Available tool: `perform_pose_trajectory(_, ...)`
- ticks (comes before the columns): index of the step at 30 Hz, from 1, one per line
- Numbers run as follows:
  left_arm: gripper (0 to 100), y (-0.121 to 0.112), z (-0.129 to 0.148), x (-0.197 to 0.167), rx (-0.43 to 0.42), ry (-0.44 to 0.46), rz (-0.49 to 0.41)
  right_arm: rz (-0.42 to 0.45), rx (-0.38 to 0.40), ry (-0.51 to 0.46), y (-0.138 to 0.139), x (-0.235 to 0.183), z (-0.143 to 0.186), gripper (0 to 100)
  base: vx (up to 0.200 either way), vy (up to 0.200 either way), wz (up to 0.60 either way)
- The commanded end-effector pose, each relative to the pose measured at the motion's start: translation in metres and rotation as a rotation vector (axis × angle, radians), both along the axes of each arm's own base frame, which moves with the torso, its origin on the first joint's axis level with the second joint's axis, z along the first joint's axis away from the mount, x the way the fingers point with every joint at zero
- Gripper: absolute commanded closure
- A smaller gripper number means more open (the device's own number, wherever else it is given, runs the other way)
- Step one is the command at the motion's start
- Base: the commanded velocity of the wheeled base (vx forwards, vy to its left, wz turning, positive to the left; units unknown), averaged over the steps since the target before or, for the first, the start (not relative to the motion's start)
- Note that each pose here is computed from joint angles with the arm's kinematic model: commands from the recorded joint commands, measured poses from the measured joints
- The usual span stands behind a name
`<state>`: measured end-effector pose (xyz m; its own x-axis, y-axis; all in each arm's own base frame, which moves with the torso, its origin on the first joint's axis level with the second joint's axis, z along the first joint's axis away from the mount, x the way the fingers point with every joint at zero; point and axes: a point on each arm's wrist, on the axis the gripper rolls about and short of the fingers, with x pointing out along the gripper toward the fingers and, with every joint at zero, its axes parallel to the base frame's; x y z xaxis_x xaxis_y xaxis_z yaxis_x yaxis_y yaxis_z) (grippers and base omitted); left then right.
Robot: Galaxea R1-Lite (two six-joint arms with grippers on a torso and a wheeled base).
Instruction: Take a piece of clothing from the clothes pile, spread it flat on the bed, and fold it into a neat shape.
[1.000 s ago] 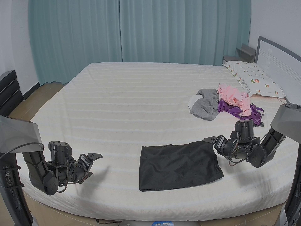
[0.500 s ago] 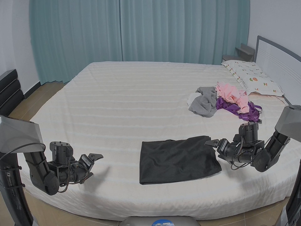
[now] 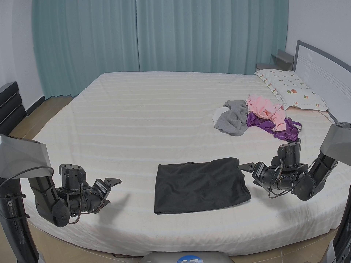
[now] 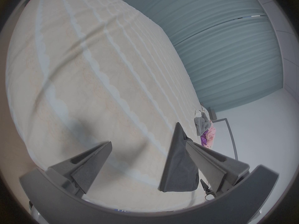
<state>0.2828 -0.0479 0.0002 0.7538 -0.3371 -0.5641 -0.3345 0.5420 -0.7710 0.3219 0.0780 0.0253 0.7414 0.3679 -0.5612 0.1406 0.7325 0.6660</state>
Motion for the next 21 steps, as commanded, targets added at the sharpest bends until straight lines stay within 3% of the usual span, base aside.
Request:
perform_pose_trajectory(1, 0, 0.0, 0.002, 0.0, -0.002, -0.006, 0.001, 0.001, -0.001, 0.003, 0.0, 0.0, -0.001, 0, 0.0, -0.2, 0.0)
perform_pose_trajectory(6, 0, 0.0, 0.002, -0.001, -0.003, -0.002, 0.004, 0.003, -0.002, 0.006, 0.001, 0.0, -0.002, 0, 0.0, -0.2, 0.0)
perform_pose_trajectory(15, 0, -0.025, 0.009, 0.001, 0.044, -0.052, -0.019, 0.016, -0.001, 0.004, 0.005, -0.002, -0.002, 0, 0.0, 0.0, 0.0)
perform_pose_trajectory(21, 0, -0.039, 0.02, 0.027, 0.097, -0.163, 0.005, 0.03, -0.003, 0.013, 0.01, -0.002, -0.006, 0, 0.0, 0.0, 0.0)
